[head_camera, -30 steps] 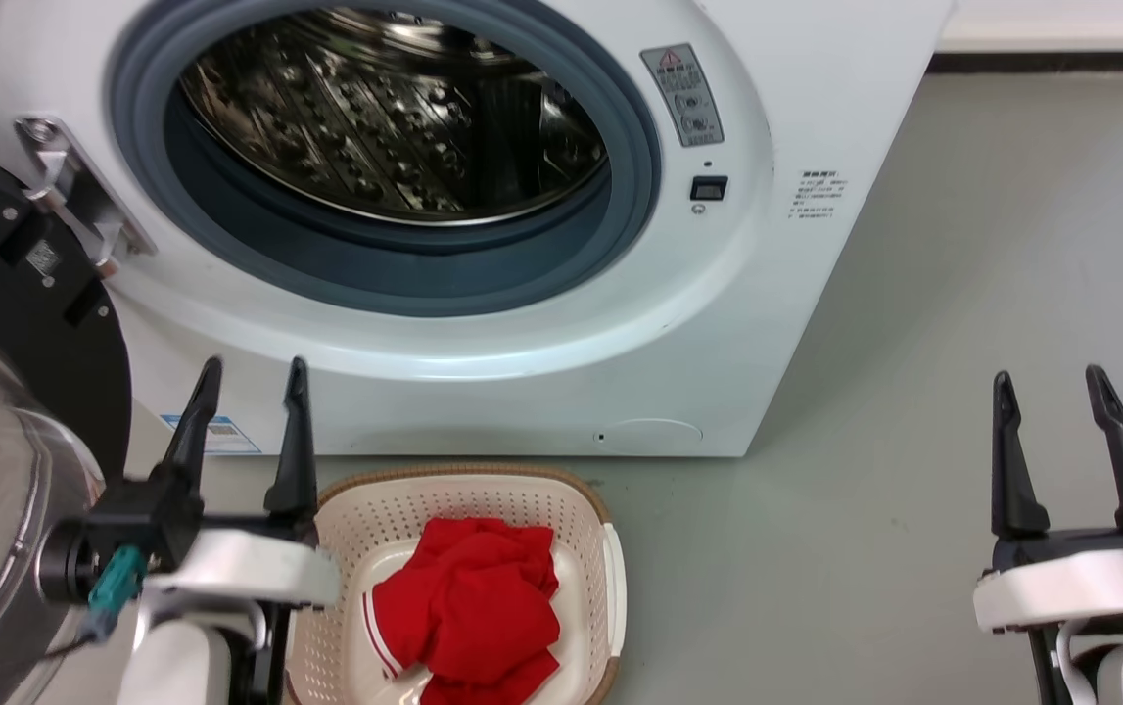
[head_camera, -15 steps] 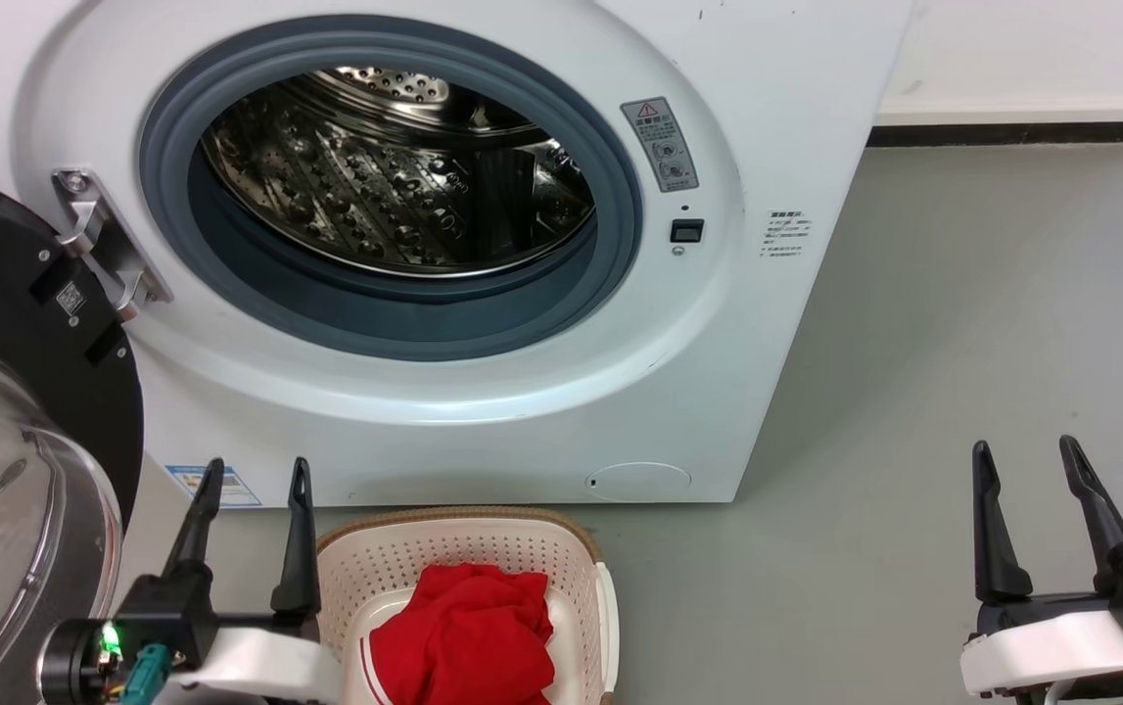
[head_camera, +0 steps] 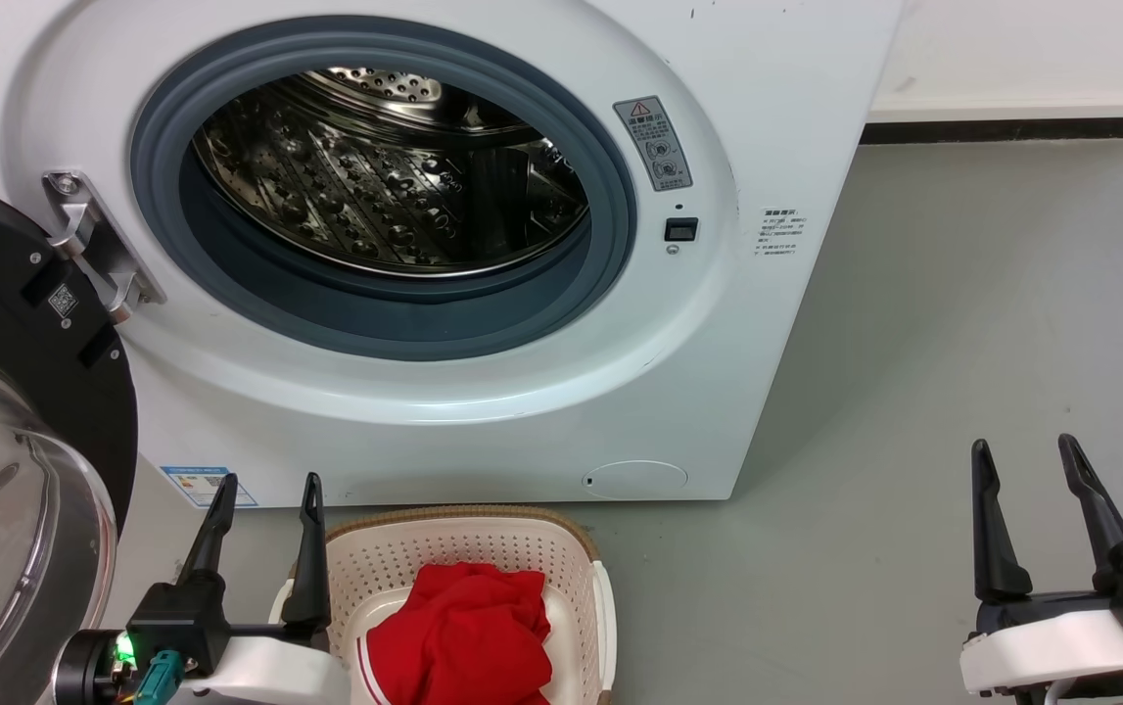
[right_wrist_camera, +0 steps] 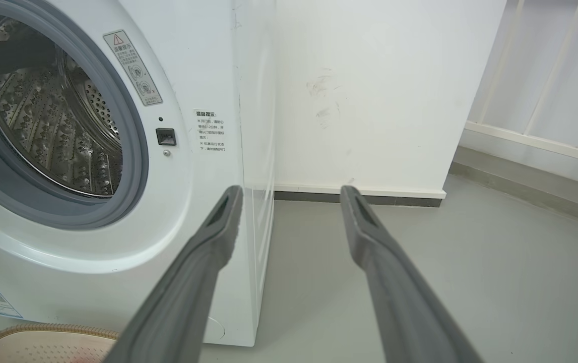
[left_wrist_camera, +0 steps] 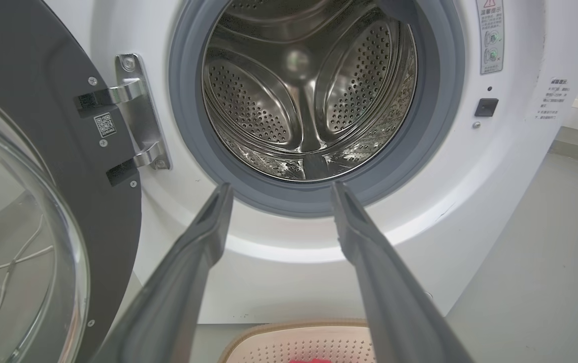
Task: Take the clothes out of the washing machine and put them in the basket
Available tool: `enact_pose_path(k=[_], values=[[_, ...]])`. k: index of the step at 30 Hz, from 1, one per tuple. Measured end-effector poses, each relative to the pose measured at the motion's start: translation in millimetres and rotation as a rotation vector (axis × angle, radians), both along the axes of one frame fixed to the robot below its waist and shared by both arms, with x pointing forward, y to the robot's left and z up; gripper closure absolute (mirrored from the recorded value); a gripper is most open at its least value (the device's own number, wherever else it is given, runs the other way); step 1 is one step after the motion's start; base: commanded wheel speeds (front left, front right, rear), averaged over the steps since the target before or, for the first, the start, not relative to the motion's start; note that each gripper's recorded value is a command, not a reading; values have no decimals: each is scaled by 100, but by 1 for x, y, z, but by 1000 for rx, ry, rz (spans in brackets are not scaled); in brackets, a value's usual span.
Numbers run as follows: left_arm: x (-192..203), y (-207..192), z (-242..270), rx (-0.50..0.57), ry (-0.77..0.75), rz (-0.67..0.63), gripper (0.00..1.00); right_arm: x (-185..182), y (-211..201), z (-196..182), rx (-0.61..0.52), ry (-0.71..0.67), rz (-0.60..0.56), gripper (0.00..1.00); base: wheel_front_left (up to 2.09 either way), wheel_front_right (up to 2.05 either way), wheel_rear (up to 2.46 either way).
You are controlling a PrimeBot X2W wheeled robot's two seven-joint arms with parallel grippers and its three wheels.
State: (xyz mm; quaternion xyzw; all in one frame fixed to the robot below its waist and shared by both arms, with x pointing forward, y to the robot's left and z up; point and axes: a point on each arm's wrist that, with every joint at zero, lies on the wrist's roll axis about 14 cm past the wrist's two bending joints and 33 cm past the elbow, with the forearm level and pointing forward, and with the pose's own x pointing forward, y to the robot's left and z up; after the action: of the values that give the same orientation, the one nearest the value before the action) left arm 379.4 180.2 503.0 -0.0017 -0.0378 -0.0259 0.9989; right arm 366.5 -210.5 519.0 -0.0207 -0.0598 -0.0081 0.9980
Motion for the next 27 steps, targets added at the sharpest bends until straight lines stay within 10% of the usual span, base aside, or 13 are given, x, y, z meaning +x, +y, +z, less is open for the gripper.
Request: enact_pose_path(k=[5, 6, 27], values=[[0, 2, 0, -5, -1, 9, 0, 0, 0, 1, -5, -1, -1, 0, 0, 0, 0], [0, 3, 2, -14, -6, 15, 100, 0, 0, 1, -6, -1, -1, 100, 0, 0, 0], [-6, 14, -28, -334, 129, 79, 100, -3, -7, -28, 339, 95, -45, 100, 0, 0, 0]])
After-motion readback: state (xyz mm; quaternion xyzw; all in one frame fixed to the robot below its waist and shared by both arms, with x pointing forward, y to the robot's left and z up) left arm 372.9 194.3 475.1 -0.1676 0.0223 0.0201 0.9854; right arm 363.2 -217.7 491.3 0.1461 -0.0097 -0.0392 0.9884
